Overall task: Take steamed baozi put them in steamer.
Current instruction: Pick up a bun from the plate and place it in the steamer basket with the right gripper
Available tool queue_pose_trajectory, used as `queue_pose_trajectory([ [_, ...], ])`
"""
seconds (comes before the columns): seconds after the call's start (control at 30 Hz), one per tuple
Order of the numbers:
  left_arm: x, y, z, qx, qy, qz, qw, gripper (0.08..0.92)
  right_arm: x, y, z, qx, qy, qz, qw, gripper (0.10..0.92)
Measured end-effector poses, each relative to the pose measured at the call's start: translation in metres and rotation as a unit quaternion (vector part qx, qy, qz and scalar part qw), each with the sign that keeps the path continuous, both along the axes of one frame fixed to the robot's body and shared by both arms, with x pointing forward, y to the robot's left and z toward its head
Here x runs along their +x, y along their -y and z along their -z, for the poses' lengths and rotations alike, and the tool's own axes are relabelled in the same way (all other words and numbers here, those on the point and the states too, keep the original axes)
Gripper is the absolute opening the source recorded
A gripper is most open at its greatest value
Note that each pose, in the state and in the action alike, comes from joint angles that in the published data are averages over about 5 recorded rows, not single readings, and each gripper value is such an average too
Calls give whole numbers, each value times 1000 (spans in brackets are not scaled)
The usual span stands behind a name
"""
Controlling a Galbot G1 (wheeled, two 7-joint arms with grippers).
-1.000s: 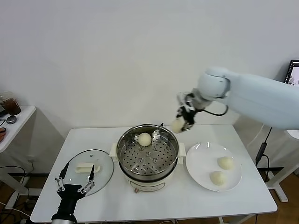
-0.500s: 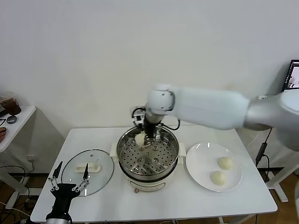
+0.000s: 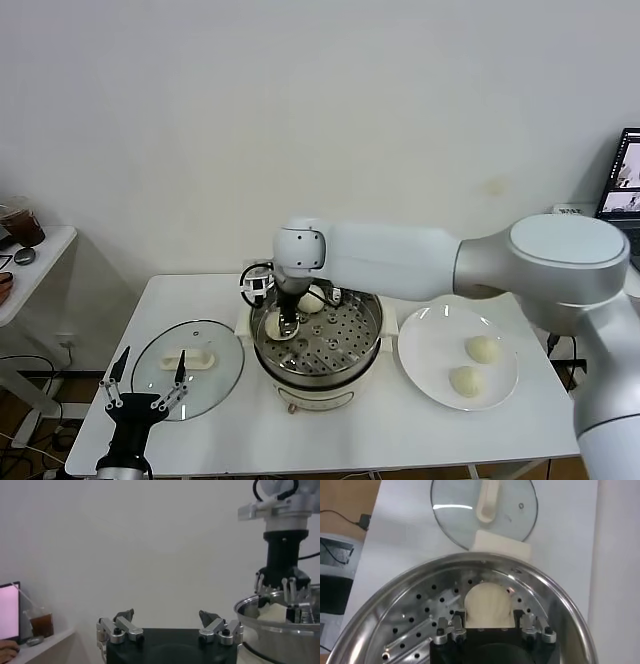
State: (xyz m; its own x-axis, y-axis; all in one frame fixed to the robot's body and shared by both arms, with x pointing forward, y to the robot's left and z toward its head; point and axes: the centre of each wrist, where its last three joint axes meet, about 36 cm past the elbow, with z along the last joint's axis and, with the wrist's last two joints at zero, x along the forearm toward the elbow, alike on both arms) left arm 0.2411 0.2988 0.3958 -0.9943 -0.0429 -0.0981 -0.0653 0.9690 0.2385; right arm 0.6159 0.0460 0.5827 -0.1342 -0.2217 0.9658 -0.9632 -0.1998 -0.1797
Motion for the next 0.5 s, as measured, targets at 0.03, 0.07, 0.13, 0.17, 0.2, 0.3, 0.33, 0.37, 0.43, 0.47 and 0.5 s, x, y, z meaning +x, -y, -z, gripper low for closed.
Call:
queue_pose_trajectory([
  [0.03,0,0,0,0,0,0,1000,823,0,-1,1,0,0,1,1000,602],
  [0.07,0,0,0,0,1,0,1000,823,0,-2,2,0,1,2,1000,622],
  [0.13,0,0,-1,1,1,1,1000,823,1,-2,2,0,2,4,1000,682],
  [0.17,0,0,-1,1,1,1,1000,823,1,-2,1,1,1,4,1000,708],
  [0.2,0,0,-2,1,2,1,1000,823,1,-2,0,1,1,5,1000,734],
  [0.3,0,0,-3,1,3,2,1000,823,2,2,-9,3,2,4,1000,797],
  [0.33,1,0,-3,1,4,2,1000,823,3,4,-14,3,3,3,1000,811],
  [0.37,1,1,-3,0,5,2,1000,823,4,7,-19,3,4,1,1000,817],
  [0.43,1,2,-4,-1,6,3,1000,823,5,15,-31,1,6,-3,1000,821],
  [0.47,1,2,-5,-2,7,4,1000,823,5,20,-38,0,8,-6,1000,822],
  [0.5,1,3,-5,-2,7,4,1000,823,6,26,-45,-2,9,-9,1000,822],
])
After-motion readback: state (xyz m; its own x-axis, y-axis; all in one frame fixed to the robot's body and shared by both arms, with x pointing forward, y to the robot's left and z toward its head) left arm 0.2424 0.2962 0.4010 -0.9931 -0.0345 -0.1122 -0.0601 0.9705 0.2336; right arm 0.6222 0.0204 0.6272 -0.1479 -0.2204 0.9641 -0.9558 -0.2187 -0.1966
